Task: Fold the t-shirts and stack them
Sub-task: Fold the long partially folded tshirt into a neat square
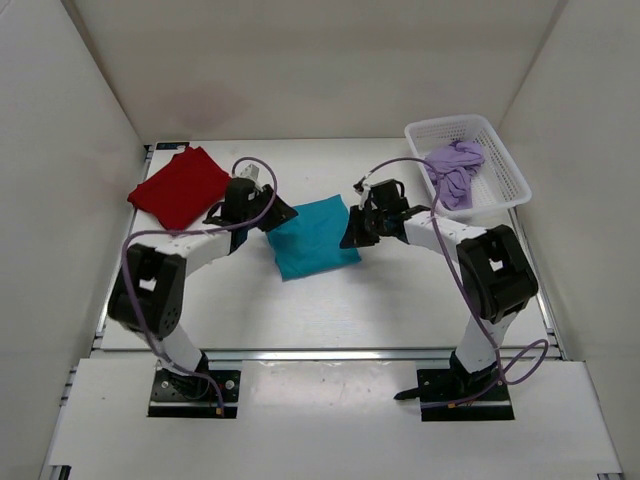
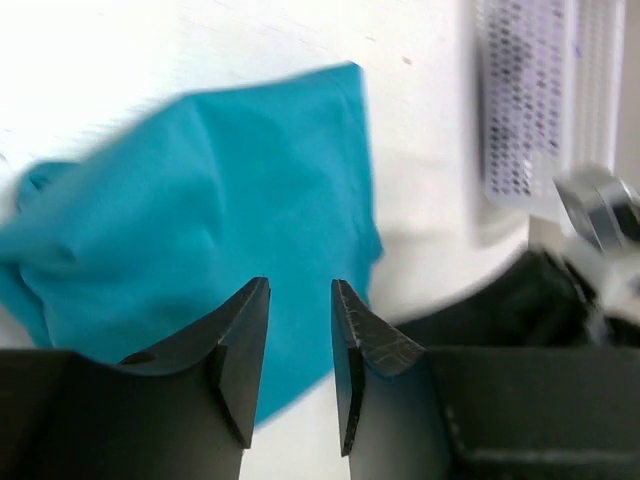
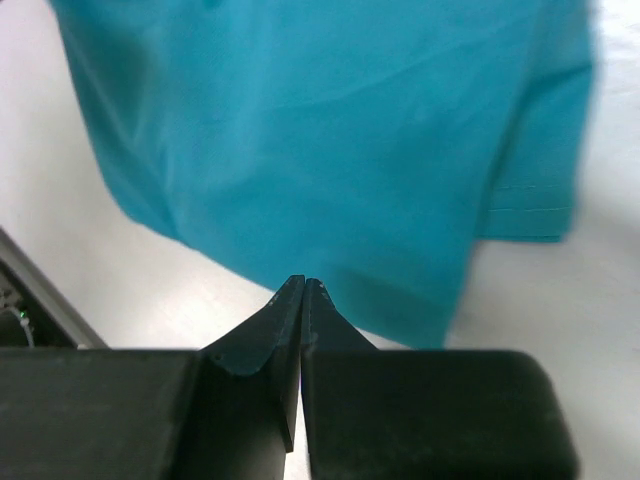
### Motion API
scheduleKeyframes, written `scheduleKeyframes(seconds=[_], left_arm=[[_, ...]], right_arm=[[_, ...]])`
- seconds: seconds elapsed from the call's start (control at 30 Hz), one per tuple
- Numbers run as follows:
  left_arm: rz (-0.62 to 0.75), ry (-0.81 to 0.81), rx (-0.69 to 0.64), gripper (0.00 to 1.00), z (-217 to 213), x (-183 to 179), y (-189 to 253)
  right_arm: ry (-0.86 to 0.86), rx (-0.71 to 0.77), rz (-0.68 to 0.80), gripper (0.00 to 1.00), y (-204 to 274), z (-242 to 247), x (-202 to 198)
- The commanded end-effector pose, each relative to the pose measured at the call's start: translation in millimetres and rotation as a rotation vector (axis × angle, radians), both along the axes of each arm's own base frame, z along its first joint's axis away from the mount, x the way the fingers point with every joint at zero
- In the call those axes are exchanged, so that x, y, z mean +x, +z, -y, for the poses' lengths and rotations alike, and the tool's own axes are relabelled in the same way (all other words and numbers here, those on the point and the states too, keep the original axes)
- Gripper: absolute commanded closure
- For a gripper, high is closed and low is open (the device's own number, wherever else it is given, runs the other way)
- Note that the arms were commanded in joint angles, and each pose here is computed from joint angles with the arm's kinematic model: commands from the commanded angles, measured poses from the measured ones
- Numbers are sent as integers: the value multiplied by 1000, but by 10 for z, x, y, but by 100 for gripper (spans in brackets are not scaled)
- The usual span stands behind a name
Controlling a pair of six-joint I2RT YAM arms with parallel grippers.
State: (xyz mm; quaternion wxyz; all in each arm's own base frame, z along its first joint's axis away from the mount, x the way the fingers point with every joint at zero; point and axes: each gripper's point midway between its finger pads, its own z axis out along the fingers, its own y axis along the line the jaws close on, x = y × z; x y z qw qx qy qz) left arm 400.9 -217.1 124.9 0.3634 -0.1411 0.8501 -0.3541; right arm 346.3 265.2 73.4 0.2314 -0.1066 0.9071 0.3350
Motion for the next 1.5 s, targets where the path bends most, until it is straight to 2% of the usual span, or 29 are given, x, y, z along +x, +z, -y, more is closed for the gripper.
scheduleKeyframes(seconds=[0.0,0.1,0.17,0.33,0.5,0.63,0.73,0.8,0.9,0.93,1.0,1.13,1.2,1.23,1.4,1.47], left_arm=[[-65,31,-11,59,-135,189,-265],[-67,103,-33,60,-375,335,-407],[-90,160,-3,59,-613,406,-542],[-140,185,-31,59,-817,416,-775],[-60,168,-134,51,-824,421,-460],[-16,204,-79,47,-927,269,-195],[-10,211,35,42,-916,-6,-229],[-35,197,85,39,-841,-281,-418],[-57,164,72,34,-735,-534,-577],[-80,144,80,33,-686,-591,-650],[-125,93,108,30,-579,-683,-810],[-181,73,109,28,-499,-675,-1041],[-198,68,119,30,-465,-658,-1161],[-188,58,93,34,-385,-612,-1135],[-223,-15,46,60,51,-471,-1304],[-196,-29,-13,70,249,-281,-1173]], right_arm=[[44,75,50,100,50,-248,33],[47,68,-5,100,-165,-319,75],[24,60,-40,100,-323,-248,72],[-4,44,-76,100,-487,-116,-5],[-22,43,-92,100,-512,-4,-49],[13,86,-53,100,-296,-117,-21],[42,114,-23,90,-93,-217,-46],[59,146,9,76,93,-268,-72],[60,171,49,55,319,-253,-117],[53,165,32,54,277,-231,-167],[46,181,95,49,473,-212,-199],[39,216,137,47,645,-140,-369],[34,223,139,46,643,-94,-462],[34,228,145,46,661,-81,-502],[34,241,153,45,653,-17,-611],[36,240,141,45,612,5,-644]])
